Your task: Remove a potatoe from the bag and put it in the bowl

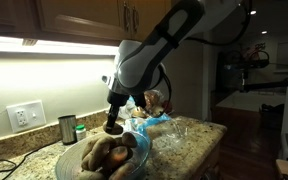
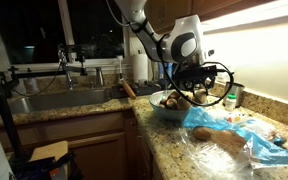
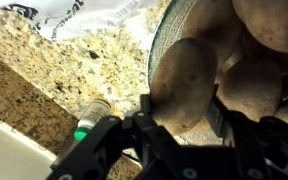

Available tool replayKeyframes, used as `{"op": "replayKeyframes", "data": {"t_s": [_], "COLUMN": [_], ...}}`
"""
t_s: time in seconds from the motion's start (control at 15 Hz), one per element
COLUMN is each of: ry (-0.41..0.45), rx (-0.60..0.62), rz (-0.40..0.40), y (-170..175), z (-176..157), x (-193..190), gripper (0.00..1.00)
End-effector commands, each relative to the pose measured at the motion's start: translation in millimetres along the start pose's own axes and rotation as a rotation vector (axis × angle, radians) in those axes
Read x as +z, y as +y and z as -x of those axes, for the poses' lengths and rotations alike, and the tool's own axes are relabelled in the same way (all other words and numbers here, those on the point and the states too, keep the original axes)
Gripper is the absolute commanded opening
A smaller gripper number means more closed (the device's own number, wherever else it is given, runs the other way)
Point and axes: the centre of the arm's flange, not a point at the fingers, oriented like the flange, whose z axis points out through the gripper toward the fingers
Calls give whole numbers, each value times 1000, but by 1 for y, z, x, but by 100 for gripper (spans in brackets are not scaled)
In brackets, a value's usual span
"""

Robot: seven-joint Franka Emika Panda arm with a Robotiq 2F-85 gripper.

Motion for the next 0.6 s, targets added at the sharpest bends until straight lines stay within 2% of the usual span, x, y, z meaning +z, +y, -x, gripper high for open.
{"op": "replayKeyframes", "data": {"t_s": [0.0, 0.2, 0.27, 0.4, 0.53], "ry": [17, 12, 8, 6, 4], "rx": [-16, -17, -17, -14, -8], "rz": [-22, -37, -39, -37, -31], "y": [5, 2, 2, 2, 6], "z": [-5, -7, -6, -6, -6], "x": [7, 15, 15, 15, 15], "gripper": [32, 32, 75, 89, 98]}}
